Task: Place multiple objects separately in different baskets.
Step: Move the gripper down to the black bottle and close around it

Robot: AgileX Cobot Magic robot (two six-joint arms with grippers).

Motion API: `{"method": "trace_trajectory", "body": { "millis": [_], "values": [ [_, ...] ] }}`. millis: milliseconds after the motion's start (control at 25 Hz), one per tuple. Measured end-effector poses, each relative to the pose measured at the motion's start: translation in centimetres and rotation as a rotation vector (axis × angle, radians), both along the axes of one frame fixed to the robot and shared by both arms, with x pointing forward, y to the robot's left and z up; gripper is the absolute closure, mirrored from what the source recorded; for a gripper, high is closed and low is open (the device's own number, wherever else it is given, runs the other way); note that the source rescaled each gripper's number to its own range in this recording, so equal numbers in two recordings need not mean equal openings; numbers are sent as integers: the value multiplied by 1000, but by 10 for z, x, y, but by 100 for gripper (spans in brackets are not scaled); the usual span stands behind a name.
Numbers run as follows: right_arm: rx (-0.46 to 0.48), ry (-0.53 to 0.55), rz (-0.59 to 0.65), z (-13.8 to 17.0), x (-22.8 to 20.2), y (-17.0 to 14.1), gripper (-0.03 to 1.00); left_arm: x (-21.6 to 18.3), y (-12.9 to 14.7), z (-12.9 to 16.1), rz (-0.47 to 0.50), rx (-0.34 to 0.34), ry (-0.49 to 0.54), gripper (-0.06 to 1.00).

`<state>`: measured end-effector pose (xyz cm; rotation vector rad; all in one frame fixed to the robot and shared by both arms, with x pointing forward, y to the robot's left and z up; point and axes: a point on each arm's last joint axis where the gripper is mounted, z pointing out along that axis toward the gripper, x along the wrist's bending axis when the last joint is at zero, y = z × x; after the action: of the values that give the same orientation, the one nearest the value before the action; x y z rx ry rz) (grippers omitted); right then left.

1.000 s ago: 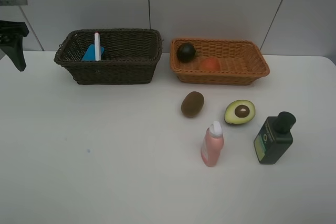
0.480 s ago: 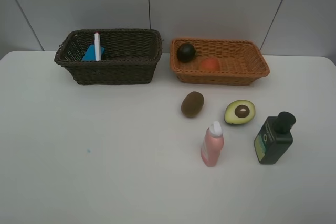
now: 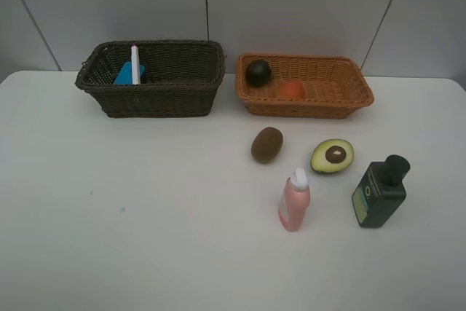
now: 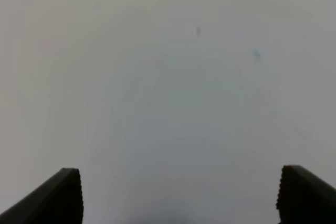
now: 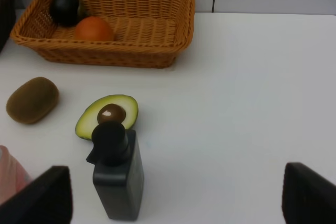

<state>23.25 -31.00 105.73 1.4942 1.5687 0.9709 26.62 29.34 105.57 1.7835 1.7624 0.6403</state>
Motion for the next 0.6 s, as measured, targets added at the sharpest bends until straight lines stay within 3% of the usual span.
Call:
{"method": "trace_trajectory", "body": {
  "millis": [440,600],
  "values": [
    [-3,0,-2,0,0,0,-3,-11,-3,0,-124,7,-194,4],
    [-3,0,-2,0,0,0,-3,-25,-2,-1,-128,12,-297,4]
  ]
}}
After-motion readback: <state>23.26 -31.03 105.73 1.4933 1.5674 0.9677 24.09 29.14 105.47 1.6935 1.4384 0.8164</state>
